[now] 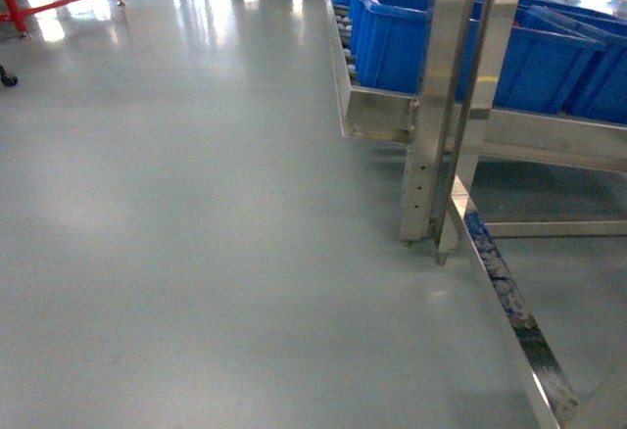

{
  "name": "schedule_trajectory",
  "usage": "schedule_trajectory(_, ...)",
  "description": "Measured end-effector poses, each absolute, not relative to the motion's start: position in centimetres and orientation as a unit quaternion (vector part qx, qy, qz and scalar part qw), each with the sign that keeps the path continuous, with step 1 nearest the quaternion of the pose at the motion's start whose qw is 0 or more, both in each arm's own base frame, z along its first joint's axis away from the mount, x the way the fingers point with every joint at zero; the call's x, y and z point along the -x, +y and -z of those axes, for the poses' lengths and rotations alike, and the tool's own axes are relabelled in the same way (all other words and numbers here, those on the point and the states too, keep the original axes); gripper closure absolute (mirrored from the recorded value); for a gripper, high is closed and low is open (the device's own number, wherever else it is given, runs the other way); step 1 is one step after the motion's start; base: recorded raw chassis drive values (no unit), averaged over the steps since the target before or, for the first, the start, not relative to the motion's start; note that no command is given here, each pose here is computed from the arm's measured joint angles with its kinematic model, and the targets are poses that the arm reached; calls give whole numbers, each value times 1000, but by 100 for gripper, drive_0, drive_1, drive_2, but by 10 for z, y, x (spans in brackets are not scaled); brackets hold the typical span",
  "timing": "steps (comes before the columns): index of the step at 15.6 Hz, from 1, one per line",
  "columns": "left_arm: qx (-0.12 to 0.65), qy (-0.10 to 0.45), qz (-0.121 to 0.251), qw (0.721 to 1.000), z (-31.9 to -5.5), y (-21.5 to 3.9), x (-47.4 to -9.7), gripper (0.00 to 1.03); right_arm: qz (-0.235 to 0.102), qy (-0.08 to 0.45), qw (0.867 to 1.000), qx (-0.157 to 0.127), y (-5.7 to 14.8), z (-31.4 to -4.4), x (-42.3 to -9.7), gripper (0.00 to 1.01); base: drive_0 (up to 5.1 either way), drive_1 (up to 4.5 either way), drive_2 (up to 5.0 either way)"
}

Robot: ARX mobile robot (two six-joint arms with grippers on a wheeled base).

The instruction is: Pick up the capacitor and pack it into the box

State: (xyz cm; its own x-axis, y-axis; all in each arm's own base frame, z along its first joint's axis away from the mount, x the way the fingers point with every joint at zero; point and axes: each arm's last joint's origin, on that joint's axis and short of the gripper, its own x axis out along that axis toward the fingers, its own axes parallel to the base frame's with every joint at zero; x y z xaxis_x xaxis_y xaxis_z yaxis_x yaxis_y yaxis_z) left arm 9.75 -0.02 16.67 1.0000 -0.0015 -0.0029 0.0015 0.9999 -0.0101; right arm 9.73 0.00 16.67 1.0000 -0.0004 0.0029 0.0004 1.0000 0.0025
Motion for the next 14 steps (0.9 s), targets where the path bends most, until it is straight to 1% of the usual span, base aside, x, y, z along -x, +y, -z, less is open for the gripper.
schedule_trajectory(14,5,2,1,1000,-167,0,-98,59,0,-1,1000,-1,0,-167,-97,3,-499,238,238)
